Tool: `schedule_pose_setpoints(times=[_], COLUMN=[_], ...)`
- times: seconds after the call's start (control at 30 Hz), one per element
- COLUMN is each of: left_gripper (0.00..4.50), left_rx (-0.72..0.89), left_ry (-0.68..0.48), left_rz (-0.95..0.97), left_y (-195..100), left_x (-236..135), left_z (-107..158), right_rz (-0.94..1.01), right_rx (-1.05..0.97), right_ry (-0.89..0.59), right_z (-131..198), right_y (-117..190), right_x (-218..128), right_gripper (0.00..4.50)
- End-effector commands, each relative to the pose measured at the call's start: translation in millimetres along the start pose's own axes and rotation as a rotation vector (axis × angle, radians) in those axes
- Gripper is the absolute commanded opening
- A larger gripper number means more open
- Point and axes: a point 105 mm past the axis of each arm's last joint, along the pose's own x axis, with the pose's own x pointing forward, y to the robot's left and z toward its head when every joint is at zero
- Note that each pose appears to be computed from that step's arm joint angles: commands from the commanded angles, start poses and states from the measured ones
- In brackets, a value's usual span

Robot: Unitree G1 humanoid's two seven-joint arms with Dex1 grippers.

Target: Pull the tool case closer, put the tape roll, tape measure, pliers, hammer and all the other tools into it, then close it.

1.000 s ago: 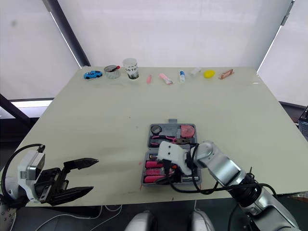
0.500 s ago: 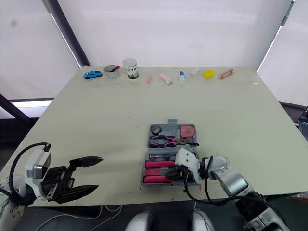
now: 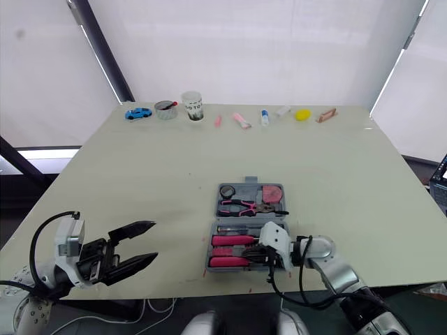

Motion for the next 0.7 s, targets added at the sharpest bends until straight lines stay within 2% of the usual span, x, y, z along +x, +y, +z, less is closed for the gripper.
schedule_pose_setpoints(times=[0.03,0.17,0.27,0.33,0.37,0.43,0.47,0.5,0.53,0.7], left_gripper=[4.50,4.50,4.50,4.50,4.50,4.50,4.50,4.50,4.50,4.50], left_rx=[0.038,0.018,0.013,0.003,-0.009,-0.029,-0.046,-0.062,-0.066,-0.082], left_ry=[-0.015,-0.007,0.007,0.017,0.027,0.046,0.057,0.064,0.076,0.138], left_rz=[0.092,0.278,0.332,0.366,0.400,0.442,0.452,0.459,0.471,0.491], left_y=[8.8,27.9,32.2,34.1,35.9,36.6,35.6,34.5,34.4,37.0], left_x=[3.3,3.6,1.5,-2.7,-9.5,-20.5,-25.6,-29.3,-32.8,-40.0], left_z=[0.4,-13.3,-19.0,-23.9,-28.6,-35.6,-38.9,-41.6,-44.2,-52.1], right_rz=[-0.124,-0.268,-0.330,-0.386,-0.446,-0.521,-0.549,-0.571,-0.581,-0.612], right_rx=[0.002,0.065,0.052,0.052,0.063,0.082,0.092,0.101,0.111,0.111], right_ry=[-0.155,-0.171,-0.125,-0.096,-0.063,-0.016,0.012,0.027,0.042,0.031], right_z=[32.4,25.4,16.7,8.0,-1.8,-15.0,-22.2,-27.1,-31.4,-29.9], right_y=[-18.3,-34.7,-38.8,-42.5,-45.2,-45.3,-43.9,-42.8,-40.7,-43.7], right_x=[-20.2,-60.9,-82.6,-101.9,-123.9,-155.5,-169.2,-178.9,-187.1,-190.5], right_gripper=[0.03,0.03,0.81,1.83,2.46,3.26,3.89,4.26,4.40,4.40])
